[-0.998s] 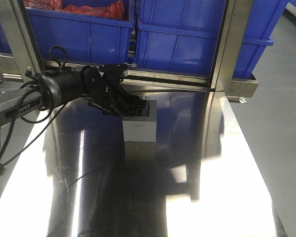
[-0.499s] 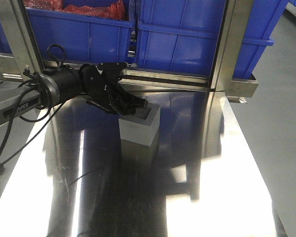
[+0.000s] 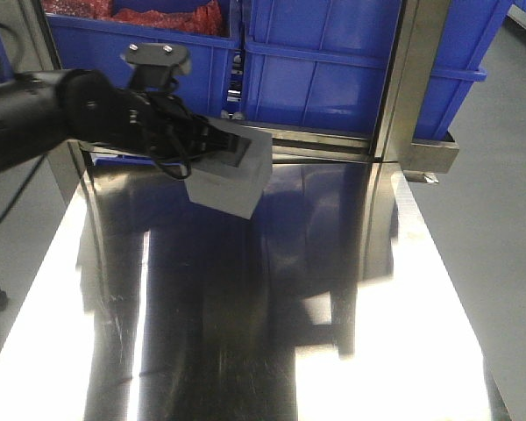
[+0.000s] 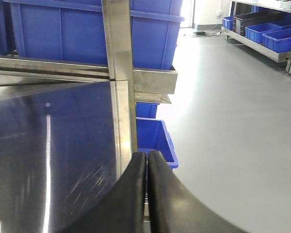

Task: Sort gray base to blue bin
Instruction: 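Lift the gray block off the table with the left gripper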

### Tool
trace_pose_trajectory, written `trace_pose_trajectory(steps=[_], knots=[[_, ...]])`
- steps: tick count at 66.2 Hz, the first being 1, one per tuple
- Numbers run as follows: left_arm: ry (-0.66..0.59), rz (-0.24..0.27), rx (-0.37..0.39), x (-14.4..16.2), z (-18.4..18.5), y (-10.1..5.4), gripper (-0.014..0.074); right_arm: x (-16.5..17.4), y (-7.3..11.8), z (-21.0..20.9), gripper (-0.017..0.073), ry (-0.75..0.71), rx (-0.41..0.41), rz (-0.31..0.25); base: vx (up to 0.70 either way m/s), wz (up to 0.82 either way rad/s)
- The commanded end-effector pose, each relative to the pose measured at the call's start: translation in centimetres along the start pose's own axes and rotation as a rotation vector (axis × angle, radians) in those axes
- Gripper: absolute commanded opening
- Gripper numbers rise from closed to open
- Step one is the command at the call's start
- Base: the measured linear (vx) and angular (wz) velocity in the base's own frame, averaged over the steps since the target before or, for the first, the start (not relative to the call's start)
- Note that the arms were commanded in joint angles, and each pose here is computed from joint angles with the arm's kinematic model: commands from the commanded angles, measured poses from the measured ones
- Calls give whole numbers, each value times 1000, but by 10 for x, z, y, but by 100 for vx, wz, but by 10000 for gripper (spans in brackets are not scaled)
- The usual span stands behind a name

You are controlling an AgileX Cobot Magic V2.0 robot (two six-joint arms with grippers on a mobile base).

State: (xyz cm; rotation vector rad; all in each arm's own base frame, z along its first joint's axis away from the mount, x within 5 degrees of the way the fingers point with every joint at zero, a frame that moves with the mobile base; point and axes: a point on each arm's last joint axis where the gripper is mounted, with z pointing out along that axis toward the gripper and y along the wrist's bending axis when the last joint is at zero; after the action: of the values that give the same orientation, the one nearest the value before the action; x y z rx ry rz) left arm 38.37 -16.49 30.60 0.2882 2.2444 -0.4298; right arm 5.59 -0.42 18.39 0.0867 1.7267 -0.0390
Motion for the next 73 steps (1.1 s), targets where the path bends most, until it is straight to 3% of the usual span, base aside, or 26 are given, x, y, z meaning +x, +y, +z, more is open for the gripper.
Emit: trace_pose_trajectory(steps=[1,38,58,73], knots=[[-230,-3,18,-18,-53,-8,2,-5,0,1,-5,-52,3,-16,0,0],[-601,-23,-3,96,-194,7,2,-5,0,1,-5,-52,3,-16,0,0],[-714,-18,19,153,-238,13,2,-5,0,1,-5,-52,3,-16,0,0],[-798,-13,42,173,-261,14,2,-5,0,1,-5,-52,3,-16,0,0]])
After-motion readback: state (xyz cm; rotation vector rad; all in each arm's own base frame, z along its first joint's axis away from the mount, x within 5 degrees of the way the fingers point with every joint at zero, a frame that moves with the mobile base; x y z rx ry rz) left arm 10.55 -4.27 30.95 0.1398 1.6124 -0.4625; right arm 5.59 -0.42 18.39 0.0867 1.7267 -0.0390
